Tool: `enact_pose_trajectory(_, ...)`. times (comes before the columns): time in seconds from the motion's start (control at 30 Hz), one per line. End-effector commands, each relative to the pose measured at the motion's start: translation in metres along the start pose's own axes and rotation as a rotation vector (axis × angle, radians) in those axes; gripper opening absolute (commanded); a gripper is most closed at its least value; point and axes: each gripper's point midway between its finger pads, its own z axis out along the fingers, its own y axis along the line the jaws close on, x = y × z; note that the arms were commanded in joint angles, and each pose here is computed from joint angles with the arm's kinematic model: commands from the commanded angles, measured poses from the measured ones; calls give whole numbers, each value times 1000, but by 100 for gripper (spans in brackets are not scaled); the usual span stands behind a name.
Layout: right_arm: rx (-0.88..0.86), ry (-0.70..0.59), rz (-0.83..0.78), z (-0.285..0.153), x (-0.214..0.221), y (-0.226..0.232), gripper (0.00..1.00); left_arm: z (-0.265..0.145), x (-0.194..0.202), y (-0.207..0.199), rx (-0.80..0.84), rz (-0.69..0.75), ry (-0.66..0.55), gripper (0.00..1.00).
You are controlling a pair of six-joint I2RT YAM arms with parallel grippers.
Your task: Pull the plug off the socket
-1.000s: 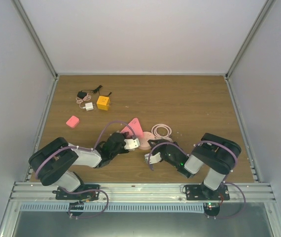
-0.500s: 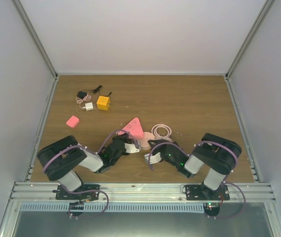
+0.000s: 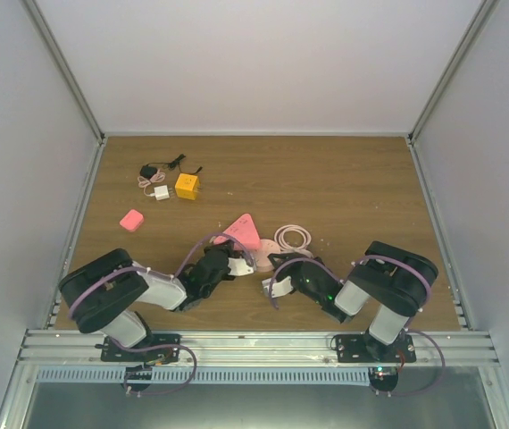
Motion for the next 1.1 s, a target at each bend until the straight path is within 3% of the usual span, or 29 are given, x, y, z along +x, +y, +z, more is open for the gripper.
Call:
enact_pose_trajectory(0.0, -7, -34, -15, -7, -7, 8, 6, 1, -13, 23, 17, -194, -19, 6)
enact_pose_trajectory(0.37, -5, -36, -15, -7, -7, 7, 5, 0, -9, 39, -94, -113, -10, 4)
enact_pose_trajectory(0.57, 0, -35, -26, -8, -7, 8, 8, 1, -11, 48, -55, -194, -19, 4)
enact_pose_trajectory(0.67, 2, -26, -26, -8, -5, 8, 18, 2, -10, 57, -35, -240, -18, 5)
enact_pose_trajectory(0.87, -14, -22, -24, -14, -4, 11, 49, 2, -10, 81, 6, -340, -11, 5)
enact_pose_trajectory(1.07, -164, -62, 74, -17, -13, 22, 83, 0, -8, 91, 58, -422, -17, 5)
